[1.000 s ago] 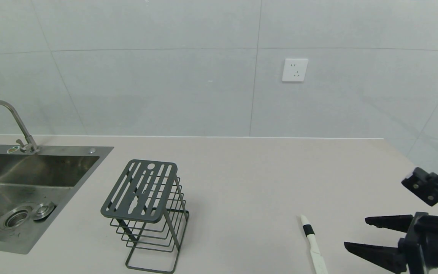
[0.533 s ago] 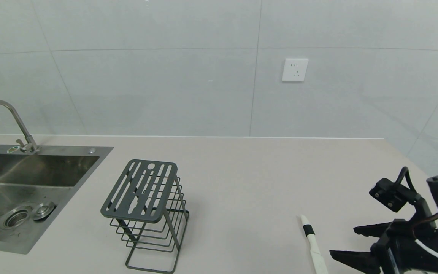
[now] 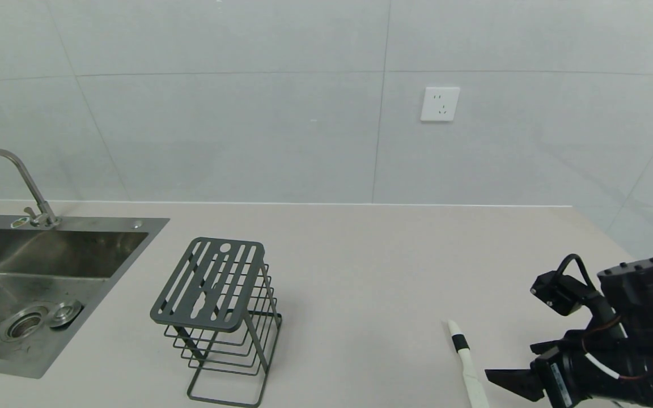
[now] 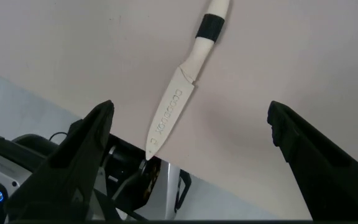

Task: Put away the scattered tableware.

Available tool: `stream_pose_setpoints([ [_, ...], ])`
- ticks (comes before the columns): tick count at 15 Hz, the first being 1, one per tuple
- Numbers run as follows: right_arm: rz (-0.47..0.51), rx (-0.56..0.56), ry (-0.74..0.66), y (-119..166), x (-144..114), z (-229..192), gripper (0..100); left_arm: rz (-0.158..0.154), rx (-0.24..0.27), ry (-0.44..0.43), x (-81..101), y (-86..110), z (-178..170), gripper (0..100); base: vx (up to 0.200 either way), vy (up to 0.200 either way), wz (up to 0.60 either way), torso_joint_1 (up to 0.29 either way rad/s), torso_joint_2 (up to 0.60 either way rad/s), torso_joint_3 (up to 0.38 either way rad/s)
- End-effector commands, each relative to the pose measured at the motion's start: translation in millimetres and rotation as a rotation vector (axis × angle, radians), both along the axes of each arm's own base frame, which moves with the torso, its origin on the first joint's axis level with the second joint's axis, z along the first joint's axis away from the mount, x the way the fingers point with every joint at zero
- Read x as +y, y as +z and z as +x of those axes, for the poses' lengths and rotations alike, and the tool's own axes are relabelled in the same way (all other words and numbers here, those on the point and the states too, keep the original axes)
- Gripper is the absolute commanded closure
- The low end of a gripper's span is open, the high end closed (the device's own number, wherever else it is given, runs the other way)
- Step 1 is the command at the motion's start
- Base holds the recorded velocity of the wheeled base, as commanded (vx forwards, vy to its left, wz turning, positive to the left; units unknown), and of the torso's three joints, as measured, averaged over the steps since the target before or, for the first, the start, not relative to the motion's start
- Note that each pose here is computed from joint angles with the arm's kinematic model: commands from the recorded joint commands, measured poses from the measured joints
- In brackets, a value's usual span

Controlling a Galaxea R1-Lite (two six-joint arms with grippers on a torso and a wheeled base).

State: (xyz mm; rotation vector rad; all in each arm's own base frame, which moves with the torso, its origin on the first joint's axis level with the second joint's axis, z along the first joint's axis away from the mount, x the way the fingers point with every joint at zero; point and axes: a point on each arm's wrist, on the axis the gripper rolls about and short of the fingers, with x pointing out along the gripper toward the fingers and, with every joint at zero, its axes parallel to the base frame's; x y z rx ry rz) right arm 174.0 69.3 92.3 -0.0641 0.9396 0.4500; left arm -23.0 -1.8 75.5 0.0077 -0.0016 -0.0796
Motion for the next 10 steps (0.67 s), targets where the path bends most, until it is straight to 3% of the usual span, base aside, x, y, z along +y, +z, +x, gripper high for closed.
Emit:
stream_pose_setpoints([
  [1, -0.025, 0.022, 0.013, -10, 9, 7, 0, 0.0, 0.001, 0.0, 0.0, 0.0, 0, 0, 0.0, 0.0, 0.0, 0.0, 0.0, 0.0],
  [4, 0.027, 0.081, -0.092, -13, 44, 11, 0, 0.0, 0.001, 0.0, 0.0, 0.0, 0, 0, 0.0, 0.0, 0.0, 0.0, 0.0, 0.0],
  [5, 0.0, 0.107, -0.14, -22, 58, 11, 0, 0.0, 0.001, 0.0, 0.0, 0.0, 0, 0, 0.0, 0.0, 0.0, 0.0, 0.0, 0.0],
  [7, -0.083, 0.114, -0.187, -37, 66, 10, 0, -0.002, 0.001, 0.001, 0.0, 0.0, 0, 0, 0.0, 0.0, 0.0, 0.0, 0.0, 0.0],
  [10, -0.096, 0.087, -0.248, -39, 64, 14, 0, -0.002, 0.001, 0.004, 0.1, 0.0, 0, 0, 0.0, 0.0, 0.0, 0.0, 0.0, 0.0],
])
